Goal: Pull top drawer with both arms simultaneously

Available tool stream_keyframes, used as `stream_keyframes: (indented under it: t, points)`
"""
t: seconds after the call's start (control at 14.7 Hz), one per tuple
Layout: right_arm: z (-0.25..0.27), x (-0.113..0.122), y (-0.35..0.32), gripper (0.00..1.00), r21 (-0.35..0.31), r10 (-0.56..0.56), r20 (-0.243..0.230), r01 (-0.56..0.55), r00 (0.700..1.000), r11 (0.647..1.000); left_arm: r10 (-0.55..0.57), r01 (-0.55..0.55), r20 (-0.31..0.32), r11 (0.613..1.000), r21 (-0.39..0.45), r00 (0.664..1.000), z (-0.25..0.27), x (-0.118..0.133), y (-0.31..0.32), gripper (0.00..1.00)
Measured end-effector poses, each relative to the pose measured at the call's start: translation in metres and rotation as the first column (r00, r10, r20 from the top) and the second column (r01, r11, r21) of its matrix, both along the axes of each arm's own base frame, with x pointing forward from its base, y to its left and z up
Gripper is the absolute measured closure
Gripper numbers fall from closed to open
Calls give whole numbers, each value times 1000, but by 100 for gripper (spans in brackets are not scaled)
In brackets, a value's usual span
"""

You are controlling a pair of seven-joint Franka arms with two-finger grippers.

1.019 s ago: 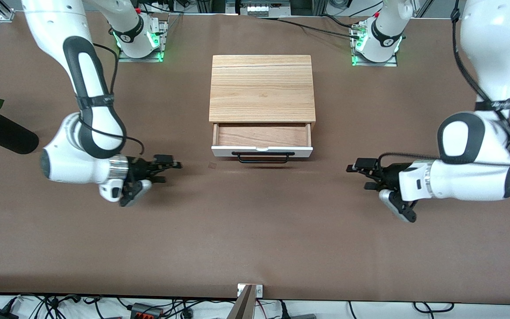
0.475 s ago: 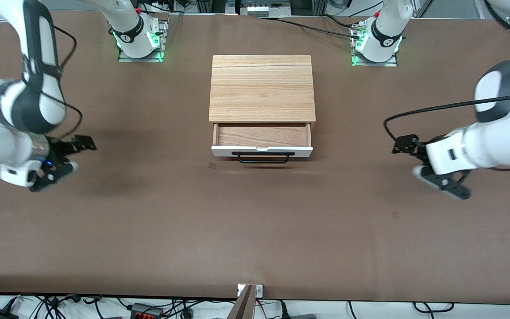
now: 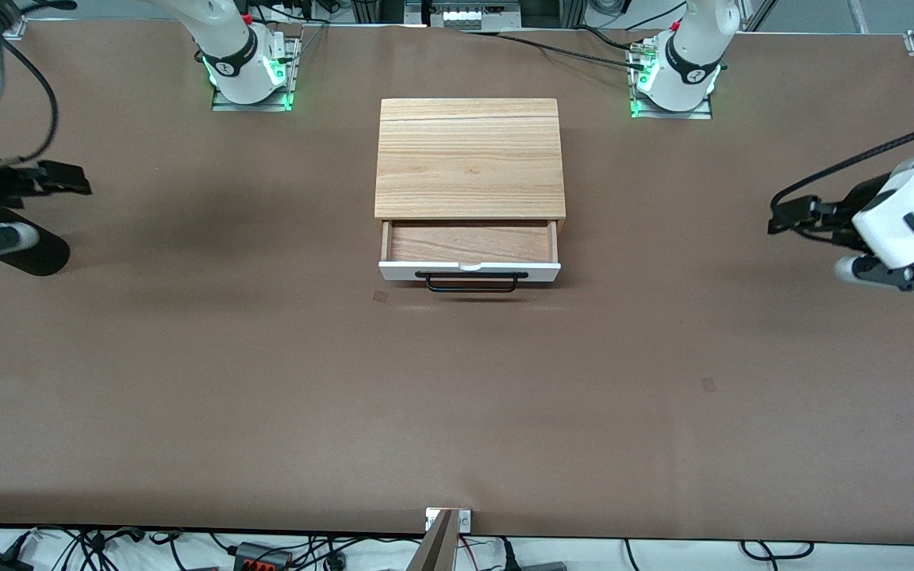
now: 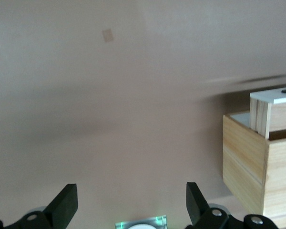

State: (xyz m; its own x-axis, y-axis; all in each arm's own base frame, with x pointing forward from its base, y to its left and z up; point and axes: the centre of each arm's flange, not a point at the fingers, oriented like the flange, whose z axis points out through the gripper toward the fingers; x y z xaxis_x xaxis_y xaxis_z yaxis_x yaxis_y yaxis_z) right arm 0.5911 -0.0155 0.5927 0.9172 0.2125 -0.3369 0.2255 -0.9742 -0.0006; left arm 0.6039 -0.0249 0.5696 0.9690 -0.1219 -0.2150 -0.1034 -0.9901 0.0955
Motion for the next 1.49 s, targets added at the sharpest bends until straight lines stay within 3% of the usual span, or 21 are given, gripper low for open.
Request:
stream_keyframes:
  t: [0.2,0.34,0.54,0.75,0.95,1.15,1.49]
  points:
    - [21,-7,7,0,-15,-6,5,6,1000,1000,7,-8,44,1000,11,999,-5,-11,-4,0]
    - [20,-9,17,0,-23,-24,-8,24,1000,999,6,-8,90,1000,26,996,-13,-30,-11,0]
    - [11,-2,23,0,-18,-76,11,76,997,997,6,-12,122,999,48,992,-14,-60,-14,0]
    - [-9,4,13,0,40,-149,85,146,985,988,8,-14,128,999,51,992,-13,-65,-14,0]
    - [-27,-15,-2,0,59,-174,185,166,967,984,9,-15,133,999,51,991,-15,-64,-14,0]
    - [-29,-34,-2,0,51,-225,217,219,950,974,10,-18,138,999,51,990,-16,-63,-13,0]
    - [-7,-38,-32,0,60,-297,279,292,913,954,11,-18,136,999,51,991,-17,-63,-12,0]
